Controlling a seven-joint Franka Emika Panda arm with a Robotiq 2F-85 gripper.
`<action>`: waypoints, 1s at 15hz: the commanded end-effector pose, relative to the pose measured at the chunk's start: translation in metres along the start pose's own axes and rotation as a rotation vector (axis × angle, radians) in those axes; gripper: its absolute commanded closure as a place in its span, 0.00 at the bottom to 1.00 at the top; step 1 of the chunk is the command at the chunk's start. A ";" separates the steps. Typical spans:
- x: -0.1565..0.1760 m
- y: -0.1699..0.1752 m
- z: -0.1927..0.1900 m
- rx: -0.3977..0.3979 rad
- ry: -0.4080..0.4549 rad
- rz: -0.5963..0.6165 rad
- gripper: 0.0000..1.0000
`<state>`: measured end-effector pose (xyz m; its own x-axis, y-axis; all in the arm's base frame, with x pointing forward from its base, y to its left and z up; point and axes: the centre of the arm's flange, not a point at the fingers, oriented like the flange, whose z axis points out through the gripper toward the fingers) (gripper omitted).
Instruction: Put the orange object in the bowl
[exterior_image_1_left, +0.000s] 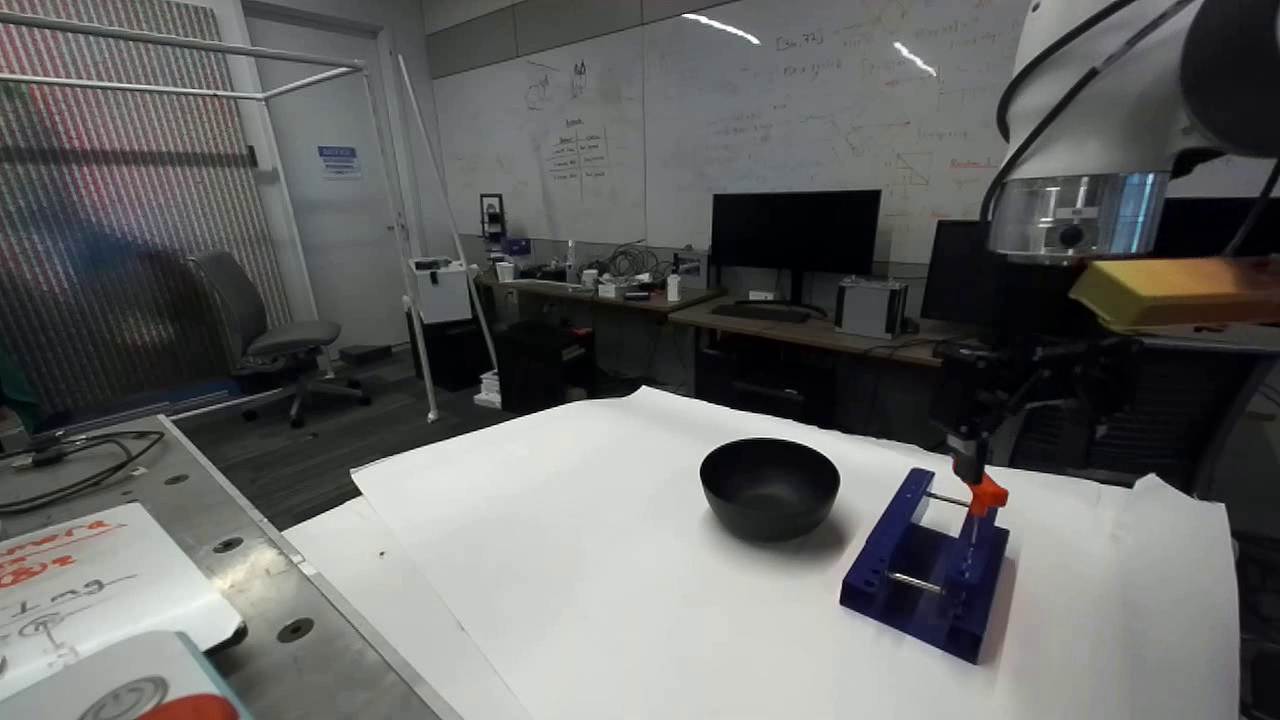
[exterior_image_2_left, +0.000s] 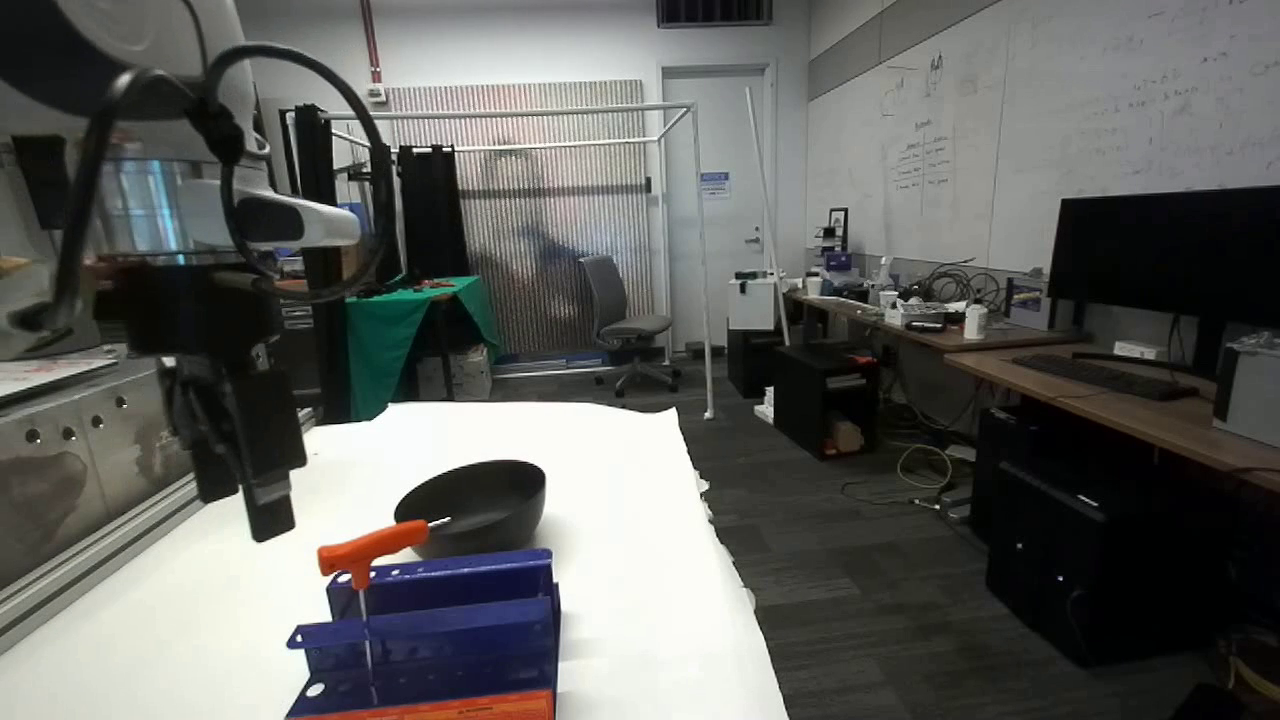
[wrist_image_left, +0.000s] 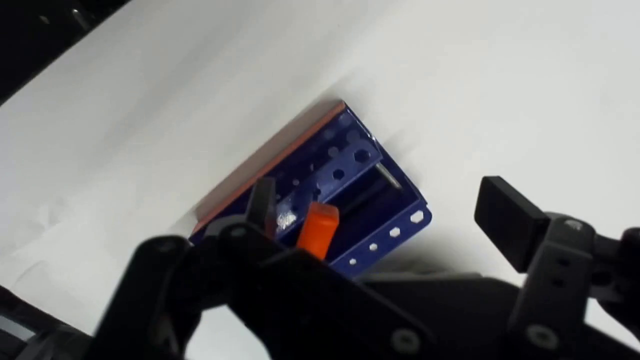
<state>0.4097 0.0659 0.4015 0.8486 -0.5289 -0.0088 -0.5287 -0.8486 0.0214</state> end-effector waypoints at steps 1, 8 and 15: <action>0.034 -0.006 0.007 0.010 0.089 0.156 0.00; 0.071 0.013 0.034 -0.023 0.008 0.290 0.25; 0.076 0.020 0.046 -0.031 -0.015 0.315 0.73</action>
<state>0.4578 0.0068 0.3491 0.6618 -0.7497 -0.0036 -0.7483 -0.6608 0.0591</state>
